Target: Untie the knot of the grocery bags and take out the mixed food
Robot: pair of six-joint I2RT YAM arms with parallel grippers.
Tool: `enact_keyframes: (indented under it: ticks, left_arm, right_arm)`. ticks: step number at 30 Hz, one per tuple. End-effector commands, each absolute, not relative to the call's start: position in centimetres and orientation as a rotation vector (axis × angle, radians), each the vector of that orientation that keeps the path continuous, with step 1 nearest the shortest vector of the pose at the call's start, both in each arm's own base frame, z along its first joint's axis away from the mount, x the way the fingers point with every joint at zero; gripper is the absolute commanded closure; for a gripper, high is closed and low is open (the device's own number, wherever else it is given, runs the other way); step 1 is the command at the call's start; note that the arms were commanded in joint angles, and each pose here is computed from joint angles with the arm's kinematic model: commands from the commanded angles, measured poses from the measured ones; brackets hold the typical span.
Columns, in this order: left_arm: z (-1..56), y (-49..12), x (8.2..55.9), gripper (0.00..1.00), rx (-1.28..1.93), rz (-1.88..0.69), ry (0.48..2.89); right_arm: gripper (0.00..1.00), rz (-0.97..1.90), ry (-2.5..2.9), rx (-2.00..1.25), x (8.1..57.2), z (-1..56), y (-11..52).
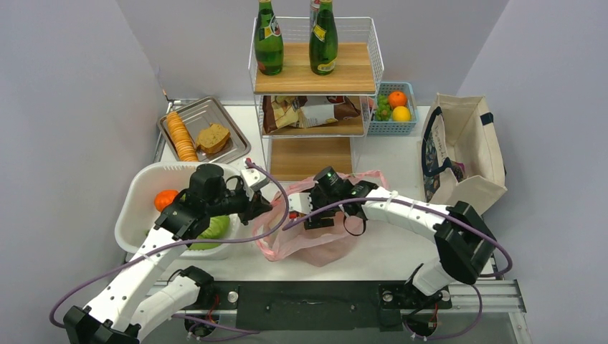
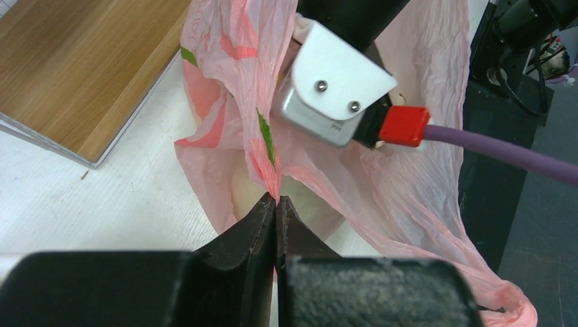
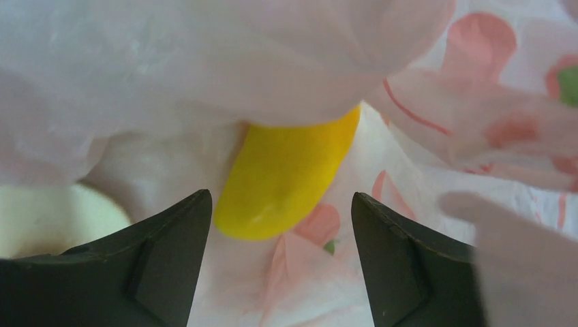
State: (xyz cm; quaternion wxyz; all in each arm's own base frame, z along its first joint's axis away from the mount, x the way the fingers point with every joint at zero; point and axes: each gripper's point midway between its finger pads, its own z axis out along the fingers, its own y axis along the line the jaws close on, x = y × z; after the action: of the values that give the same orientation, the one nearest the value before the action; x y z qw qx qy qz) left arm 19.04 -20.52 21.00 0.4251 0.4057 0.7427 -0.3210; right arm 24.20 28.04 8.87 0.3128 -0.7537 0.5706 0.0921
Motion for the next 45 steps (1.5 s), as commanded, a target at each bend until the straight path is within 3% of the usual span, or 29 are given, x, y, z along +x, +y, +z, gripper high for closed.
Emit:
enact_keyframes:
  ticks: [1, 10, 14, 19, 24, 26, 29, 31, 34, 36, 41, 45]
  left_arm:
    - [21.0, -20.2, 18.7, 1.00, 1.056, -0.798, 1.814]
    - [19.6, -19.7, 19.1, 1.00, 1.116, -0.787, 1.819]
    - [18.9, -19.0, 19.7, 1.00, 1.123, -0.772, 1.843]
    - [18.5, -18.2, 20.6, 1.00, 1.092, -0.778, 1.875]
    - [18.8, -18.4, 20.7, 1.00, 1.103, -0.787, 1.863]
    - [18.9, -18.4, 20.9, 1.00, 1.099, -0.787, 1.861]
    - [18.7, -18.5, 21.1, 1.00, 1.087, -0.791, 1.872]
    - [18.7, -18.6, 21.2, 1.00, 1.086, -0.795, 1.869]
    - [18.7, -18.7, 21.4, 1.00, 1.088, -0.791, 1.860]
    - [18.7, -18.7, 21.3, 1.00, 1.085, -0.797, 1.861]
    - [18.8, -18.8, 21.3, 1.00, 1.086, -0.805, 1.855]
    - [18.8, -18.9, 21.4, 1.00, 1.102, -0.799, 1.845]
  right_arm:
    - [0.29, 0.274, 1.398, -1.871, 26.6, 10.7, 32.1]
    - [0.32, 0.237, 1.444, -1.964, 28.7, 7.2, 33.7]
    - [0.44, 0.224, 1.495, -2.031, 29.0, 5.3, 32.7]
    - [0.73, 0.219, 1.539, -2.088, 28.2, 3.9, 30.7]
    - [0.95, 0.248, 1.558, -2.019, 27.3, 6.2, 29.6]
    - [1.00, 0.283, 1.553, -1.966, 26.8, 8.1, 29.6]
    - [1.00, 0.326, 1.540, -1.888, 25.9, 11.2, 29.5]
    - [0.94, 0.328, 1.535, -1.877, 25.5, 12.1, 29.3]
    - [0.63, 0.272, 1.547, -1.874, 26.1, 12.1, 28.4]
    - [0.52, 0.241, 1.545, -1.871, 26.9, 12.0, 28.1]
    - [0.32, 0.187, 1.522, -1.897, 29.7, 11.2, 28.2]
    - [0.24, 0.152, 1.484, -1.964, 31.7, 10.3, 29.0]
